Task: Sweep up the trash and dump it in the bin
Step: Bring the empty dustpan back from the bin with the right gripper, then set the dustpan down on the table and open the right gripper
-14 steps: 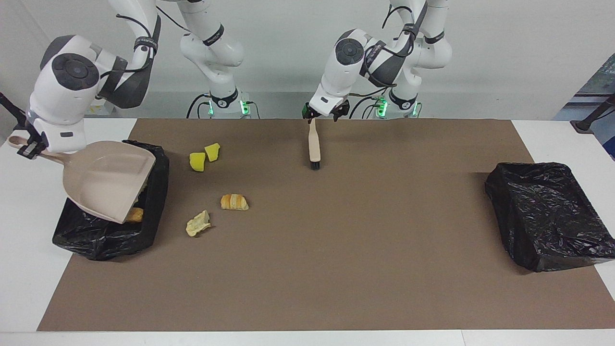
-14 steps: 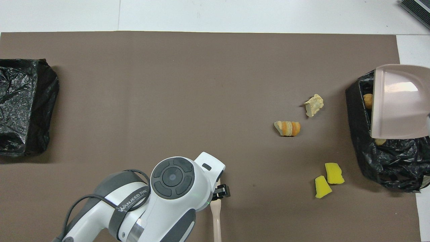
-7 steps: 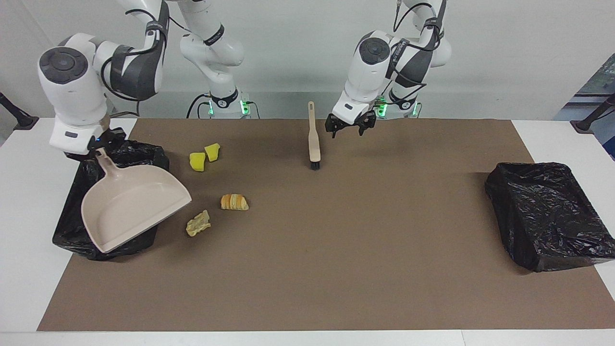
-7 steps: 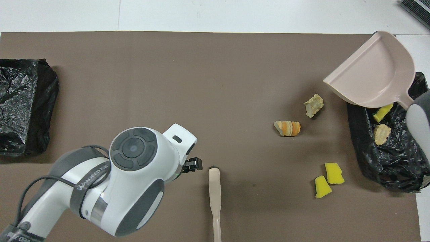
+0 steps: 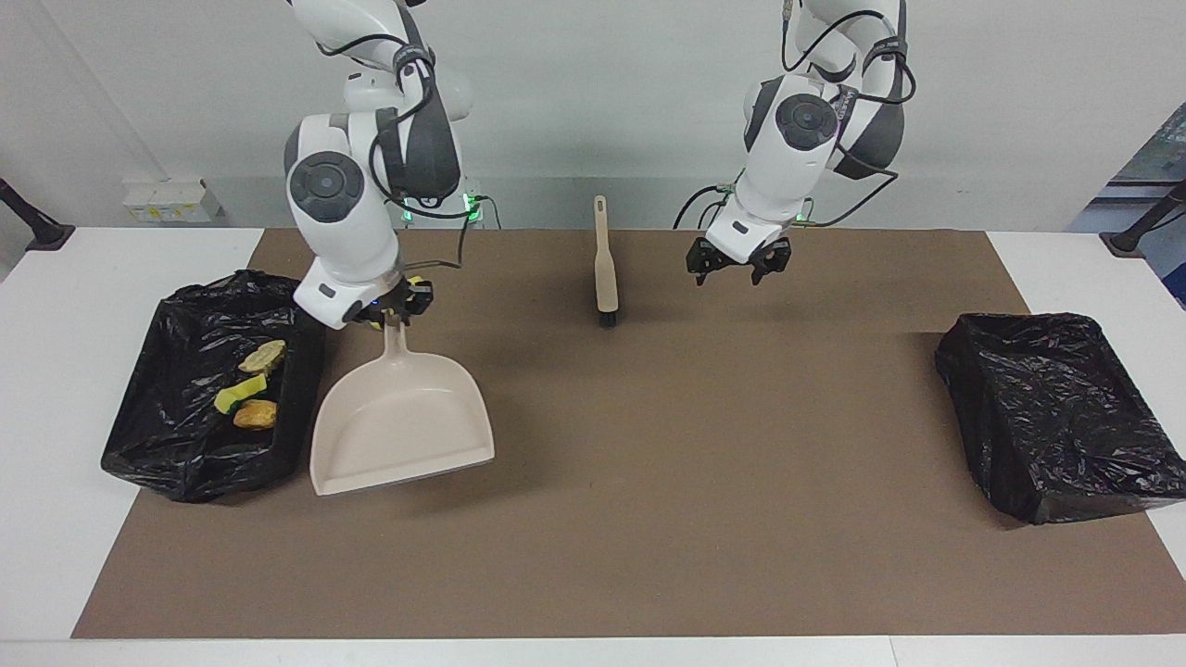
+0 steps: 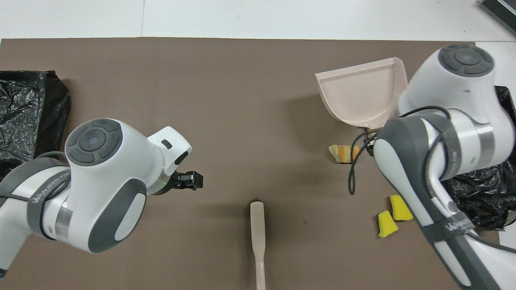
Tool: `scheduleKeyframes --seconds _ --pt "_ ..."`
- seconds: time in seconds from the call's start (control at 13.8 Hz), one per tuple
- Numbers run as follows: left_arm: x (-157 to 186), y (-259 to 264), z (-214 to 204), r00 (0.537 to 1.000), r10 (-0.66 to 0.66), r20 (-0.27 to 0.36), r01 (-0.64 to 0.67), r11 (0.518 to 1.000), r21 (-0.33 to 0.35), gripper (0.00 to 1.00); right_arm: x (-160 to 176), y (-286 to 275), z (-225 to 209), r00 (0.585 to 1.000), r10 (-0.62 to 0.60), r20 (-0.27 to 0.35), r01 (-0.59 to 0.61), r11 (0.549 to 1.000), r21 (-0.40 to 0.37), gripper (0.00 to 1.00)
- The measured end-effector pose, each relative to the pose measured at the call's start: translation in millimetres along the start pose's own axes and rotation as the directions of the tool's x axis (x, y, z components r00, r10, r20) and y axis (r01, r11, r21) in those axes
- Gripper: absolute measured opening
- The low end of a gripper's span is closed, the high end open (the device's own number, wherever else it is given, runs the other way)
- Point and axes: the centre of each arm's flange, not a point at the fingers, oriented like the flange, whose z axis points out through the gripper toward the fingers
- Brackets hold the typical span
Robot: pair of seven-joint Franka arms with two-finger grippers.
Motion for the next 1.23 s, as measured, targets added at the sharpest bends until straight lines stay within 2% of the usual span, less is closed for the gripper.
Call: scheduleKeyframes --seconds 0.29,0.51,0.8,1.23 --pt "12 -47 -7 0.999 0.044 0.023 -0.044 0.999 -0.005 1.00 -2 -100 26 0.988 0.122 0.090 -0.132 0.984 0.118 0.32" --pt "14 -64 -10 0.998 0.056 0.028 -0.056 0.998 -0.007 1.00 -7 -172 36 0.968 0.226 0.111 -0.243 0.953 0.181 0.32" --pt "13 -80 -13 0.997 0.056 0.045 -0.055 0.998 -0.008 1.00 5 -233 81 0.935 0.331 0.129 -0.348 0.925 0.151 0.32" --pt "14 -88 -17 0.998 0.058 0.037 -0.058 0.998 -0.010 1.00 34 -254 105 0.928 0.343 0.144 -0.362 0.921 0.141 0.32"
